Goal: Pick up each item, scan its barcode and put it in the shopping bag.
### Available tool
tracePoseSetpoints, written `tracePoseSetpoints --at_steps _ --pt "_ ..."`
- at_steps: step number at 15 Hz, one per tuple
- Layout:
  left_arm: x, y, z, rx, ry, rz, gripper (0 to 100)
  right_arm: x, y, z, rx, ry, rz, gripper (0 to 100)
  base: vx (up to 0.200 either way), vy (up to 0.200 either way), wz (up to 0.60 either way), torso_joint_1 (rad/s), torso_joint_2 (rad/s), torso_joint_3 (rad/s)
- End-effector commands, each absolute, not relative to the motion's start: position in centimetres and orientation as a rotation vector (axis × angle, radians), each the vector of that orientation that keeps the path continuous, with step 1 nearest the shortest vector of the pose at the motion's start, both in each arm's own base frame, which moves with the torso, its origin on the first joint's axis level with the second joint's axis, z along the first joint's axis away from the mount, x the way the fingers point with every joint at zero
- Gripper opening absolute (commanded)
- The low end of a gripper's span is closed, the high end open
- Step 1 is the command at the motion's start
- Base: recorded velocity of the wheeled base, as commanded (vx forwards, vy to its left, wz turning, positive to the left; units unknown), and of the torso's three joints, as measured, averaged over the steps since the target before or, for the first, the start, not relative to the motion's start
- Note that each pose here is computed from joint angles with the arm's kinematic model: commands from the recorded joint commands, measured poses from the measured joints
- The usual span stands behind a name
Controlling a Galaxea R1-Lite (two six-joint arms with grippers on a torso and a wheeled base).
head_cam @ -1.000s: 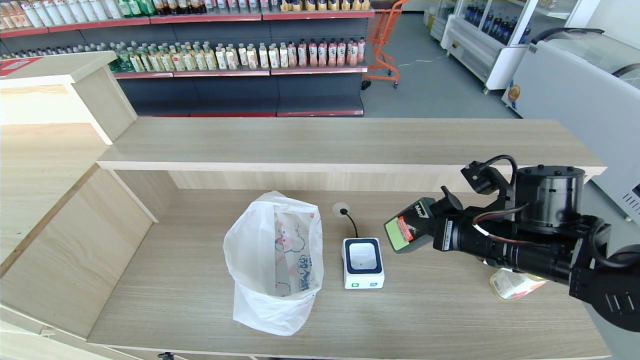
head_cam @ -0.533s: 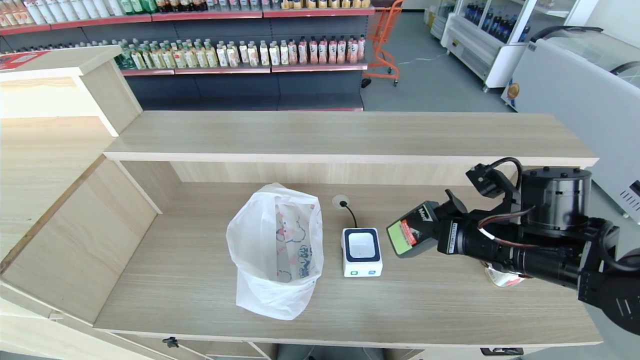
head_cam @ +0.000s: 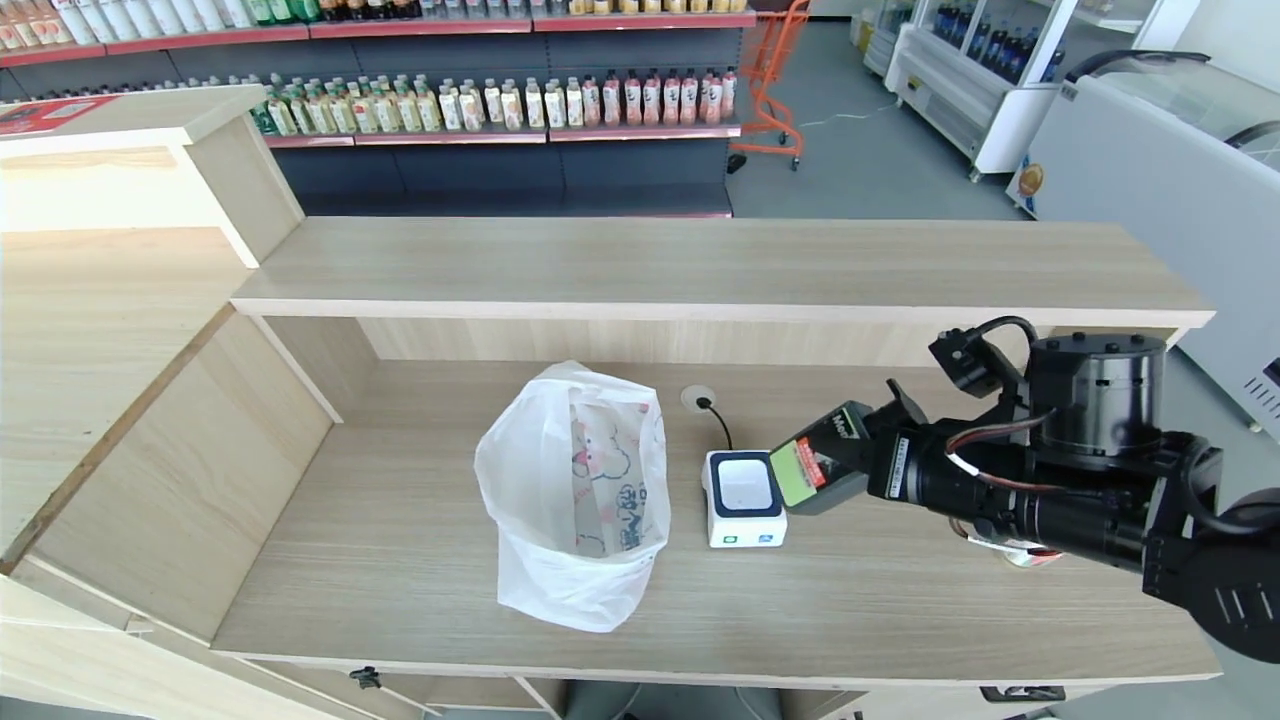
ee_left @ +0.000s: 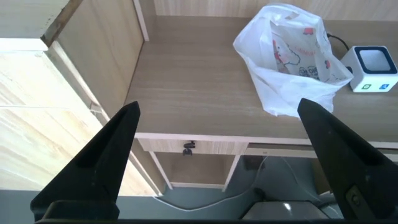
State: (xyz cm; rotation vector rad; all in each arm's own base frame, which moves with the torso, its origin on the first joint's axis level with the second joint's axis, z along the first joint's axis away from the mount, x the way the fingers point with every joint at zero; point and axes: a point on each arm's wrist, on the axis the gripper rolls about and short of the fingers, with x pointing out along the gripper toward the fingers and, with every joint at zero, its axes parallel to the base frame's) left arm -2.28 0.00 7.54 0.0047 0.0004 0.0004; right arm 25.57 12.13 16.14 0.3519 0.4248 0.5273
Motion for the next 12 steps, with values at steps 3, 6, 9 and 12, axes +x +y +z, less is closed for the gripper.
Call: tracePoseSetpoints --at_steps 3,6,9,12 --pt "-2.3 0.0 7.6 0.005 0.002 0.002 100 26.1 13.1 14.8 0.342 0.471 0.538 0 0.0 0.2 0.0 -0.006 0.0 0.001" --pt "-2.3 0.0 7.6 0.005 0.002 0.003 100 27.2 14.1 13.6 0.325 0.504 0.533 0 0.0 0.0 0.0 0.0 0.0 0.0" --pt "-2.3 0.0 7.6 0.003 0.002 0.003 100 29.8 15.4 10.6 0.145 0.51 0.465 0 0.0 0.0 0.0 0.0 0.0 0.0" --pt "-2.3 0.0 7.6 0.005 0.002 0.002 100 31.6 17.8 9.0 0.09 0.509 0.45 0 0.0 0.0 0.0 0.0 0.0 0.0"
